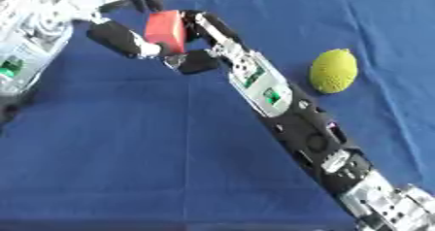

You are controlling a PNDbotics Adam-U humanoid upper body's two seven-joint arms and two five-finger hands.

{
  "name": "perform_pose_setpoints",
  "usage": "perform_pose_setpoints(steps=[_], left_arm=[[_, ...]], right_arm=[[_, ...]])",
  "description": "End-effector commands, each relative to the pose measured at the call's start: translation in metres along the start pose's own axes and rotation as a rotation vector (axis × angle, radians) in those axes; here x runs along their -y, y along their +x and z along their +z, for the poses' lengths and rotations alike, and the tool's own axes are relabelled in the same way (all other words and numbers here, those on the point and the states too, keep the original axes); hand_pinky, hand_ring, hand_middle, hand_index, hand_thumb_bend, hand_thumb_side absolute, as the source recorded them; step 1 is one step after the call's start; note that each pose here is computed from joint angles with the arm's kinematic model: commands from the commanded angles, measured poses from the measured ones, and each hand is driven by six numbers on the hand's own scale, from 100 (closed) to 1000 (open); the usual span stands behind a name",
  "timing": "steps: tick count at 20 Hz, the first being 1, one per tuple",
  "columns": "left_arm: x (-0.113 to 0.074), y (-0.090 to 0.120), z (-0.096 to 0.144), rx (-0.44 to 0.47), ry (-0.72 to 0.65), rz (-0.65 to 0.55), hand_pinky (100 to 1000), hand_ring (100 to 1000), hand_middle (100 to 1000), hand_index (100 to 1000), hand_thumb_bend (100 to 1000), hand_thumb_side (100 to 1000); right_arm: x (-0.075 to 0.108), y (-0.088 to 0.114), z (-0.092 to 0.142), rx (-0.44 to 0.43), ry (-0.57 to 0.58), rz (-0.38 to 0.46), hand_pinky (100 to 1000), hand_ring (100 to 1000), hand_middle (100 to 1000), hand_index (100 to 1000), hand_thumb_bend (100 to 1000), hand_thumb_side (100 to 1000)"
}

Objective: Pick up the objects with one hand, pass them to the other hand, and then place them into the box on the other side of the table.

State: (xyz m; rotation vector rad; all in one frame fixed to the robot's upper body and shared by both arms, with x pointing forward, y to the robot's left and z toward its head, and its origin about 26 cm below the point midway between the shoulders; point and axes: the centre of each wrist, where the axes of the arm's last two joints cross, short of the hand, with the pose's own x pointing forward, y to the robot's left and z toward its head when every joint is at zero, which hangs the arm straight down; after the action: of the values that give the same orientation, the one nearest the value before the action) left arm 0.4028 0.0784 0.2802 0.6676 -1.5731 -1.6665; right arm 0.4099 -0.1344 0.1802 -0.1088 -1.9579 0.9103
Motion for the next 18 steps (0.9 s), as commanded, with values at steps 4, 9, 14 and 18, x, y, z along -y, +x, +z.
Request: perform_pose_setpoints(steps=[4, 9, 14, 18], left_arm=[[-0.0092, -0.0024, -0.0021, -0.013, 0.031, -0.036, 859, 804, 769, 841, 509, 387], [-0.0088, -0.0034, -0.0026, -0.019, 0.047, -0.059, 860, 807, 772, 843, 541, 344], [-0.0116, -0.0009, 0.0, -0.016, 0.076, -0.076, 858, 804, 769, 840, 545, 303], [-0.0121, 0.0009, 0.0006, -0.003, 0.07, -0.069, 856, 801, 764, 832, 537, 295]], right_arm=[[0.0055, 0.0129, -0.0012, 0.059, 0.003, 0.039, 754, 604, 559, 641, 142, 100], [0.0039, 0.013, -0.0002, 0.064, 0.012, 0.047, 752, 603, 558, 640, 146, 100], [0.0023, 0.0118, 0.0007, 0.062, 0.022, 0.048, 751, 602, 557, 639, 149, 100], [0.0013, 0.0107, 0.0013, 0.061, 0.031, 0.052, 750, 602, 557, 639, 152, 100]])
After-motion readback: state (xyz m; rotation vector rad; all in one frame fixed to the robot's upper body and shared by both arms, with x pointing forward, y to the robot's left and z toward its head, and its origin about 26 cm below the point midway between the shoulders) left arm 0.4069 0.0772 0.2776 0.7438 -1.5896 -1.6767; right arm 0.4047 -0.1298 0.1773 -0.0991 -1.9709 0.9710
